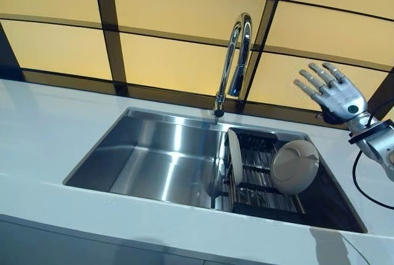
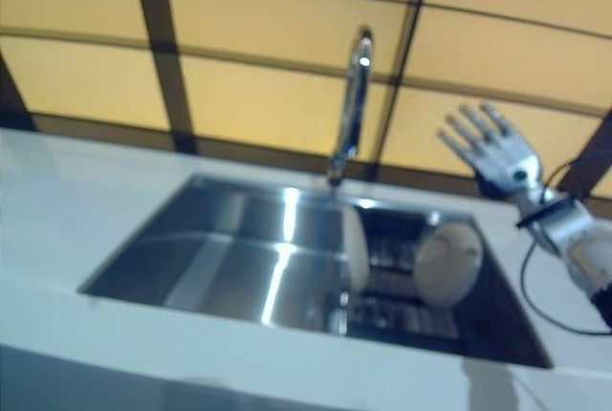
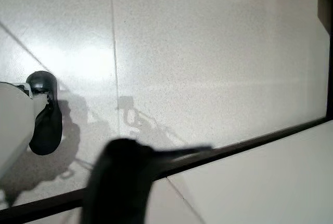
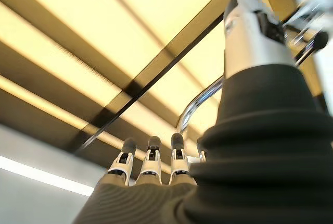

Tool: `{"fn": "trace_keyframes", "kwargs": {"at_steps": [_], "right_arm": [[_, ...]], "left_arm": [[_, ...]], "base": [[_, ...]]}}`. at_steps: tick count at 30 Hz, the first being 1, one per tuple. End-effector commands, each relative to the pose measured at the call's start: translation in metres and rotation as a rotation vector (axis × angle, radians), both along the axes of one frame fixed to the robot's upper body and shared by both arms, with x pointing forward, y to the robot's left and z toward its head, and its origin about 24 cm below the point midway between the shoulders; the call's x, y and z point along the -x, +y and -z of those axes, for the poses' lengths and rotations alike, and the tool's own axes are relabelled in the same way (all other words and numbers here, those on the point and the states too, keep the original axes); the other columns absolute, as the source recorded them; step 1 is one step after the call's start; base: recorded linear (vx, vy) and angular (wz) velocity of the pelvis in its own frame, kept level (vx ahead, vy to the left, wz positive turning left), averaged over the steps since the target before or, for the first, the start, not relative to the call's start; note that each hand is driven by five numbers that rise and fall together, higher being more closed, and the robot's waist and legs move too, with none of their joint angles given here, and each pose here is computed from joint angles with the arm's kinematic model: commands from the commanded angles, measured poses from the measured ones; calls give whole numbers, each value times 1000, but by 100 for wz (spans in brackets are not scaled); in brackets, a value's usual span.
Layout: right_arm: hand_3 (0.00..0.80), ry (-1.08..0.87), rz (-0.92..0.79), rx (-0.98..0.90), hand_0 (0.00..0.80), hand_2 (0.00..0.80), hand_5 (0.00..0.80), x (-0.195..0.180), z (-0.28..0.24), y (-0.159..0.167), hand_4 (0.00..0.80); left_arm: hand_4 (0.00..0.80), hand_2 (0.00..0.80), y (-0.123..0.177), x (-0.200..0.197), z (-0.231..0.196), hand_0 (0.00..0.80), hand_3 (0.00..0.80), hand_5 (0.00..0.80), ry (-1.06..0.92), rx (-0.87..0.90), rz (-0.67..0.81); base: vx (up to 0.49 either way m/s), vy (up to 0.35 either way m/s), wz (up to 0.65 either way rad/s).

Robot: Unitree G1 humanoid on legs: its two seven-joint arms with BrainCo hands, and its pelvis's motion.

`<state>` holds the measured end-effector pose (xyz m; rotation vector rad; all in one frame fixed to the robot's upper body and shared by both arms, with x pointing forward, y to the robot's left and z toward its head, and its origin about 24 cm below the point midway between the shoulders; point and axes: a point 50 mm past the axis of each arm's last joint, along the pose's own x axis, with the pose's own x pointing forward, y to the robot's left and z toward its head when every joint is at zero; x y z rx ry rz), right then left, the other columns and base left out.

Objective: Take plates into dishwasher

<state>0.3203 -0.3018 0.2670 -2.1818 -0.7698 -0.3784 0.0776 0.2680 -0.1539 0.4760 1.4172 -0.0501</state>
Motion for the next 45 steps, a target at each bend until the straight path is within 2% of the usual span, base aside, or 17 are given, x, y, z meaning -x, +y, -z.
{"fn": "trace_keyframes", "kwargs": {"at_steps": [1,15,18,19,22,26,28,33,35,39,45], "right_arm": [[0,-25,29,99,0,0,0,4,-17,-8,0],[0,55,96,183,0,0,0,4,-3,-15,0],[0,108,200,-65,0,0,0,4,-4,-31,0],[0,171,250,-347,0,0,0,3,-4,-44,0],[0,339,272,-884,0,0,0,1,6,-62,0],[0,590,292,-1248,0,0,0,-4,24,-70,0],[0,631,300,-1344,0,0,0,-7,29,-72,0],[0,644,299,-1376,0,0,0,-7,30,-73,0],[0,677,290,-1579,0,0,0,-9,36,-78,0],[0,784,280,-1788,0,0,0,-9,52,-77,0],[0,826,256,-1961,0,0,0,-7,69,-78,0]], "left_arm": [[0,0,9,-10,-5,0,0,0,-12,-17,32],[0,0,12,-9,-6,0,0,0,-26,-21,37],[0,0,12,-10,-6,0,0,0,-30,-21,38],[0,0,12,-11,-6,0,0,0,-31,-21,40],[0,0,10,-14,-6,0,0,0,-35,-15,37],[0,0,10,-17,-7,0,0,0,-39,-7,36],[0,0,10,-15,-6,0,0,0,-36,-6,39],[0,0,9,-14,-5,0,0,0,-33,-5,41],[0,0,8,-7,-3,0,0,0,-23,1,44],[0,0,7,-5,-2,0,0,0,-21,5,50],[0,0,6,-2,-1,0,0,0,-18,13,42]], "base": [[0,0,0],[0,0,0],[0,0,0],[0,0,0],[0,0,0],[-5,11,-2],[0,0,0],[4,3,-1],[50,28,-9],[12,14,-1],[0,0,0]]}}
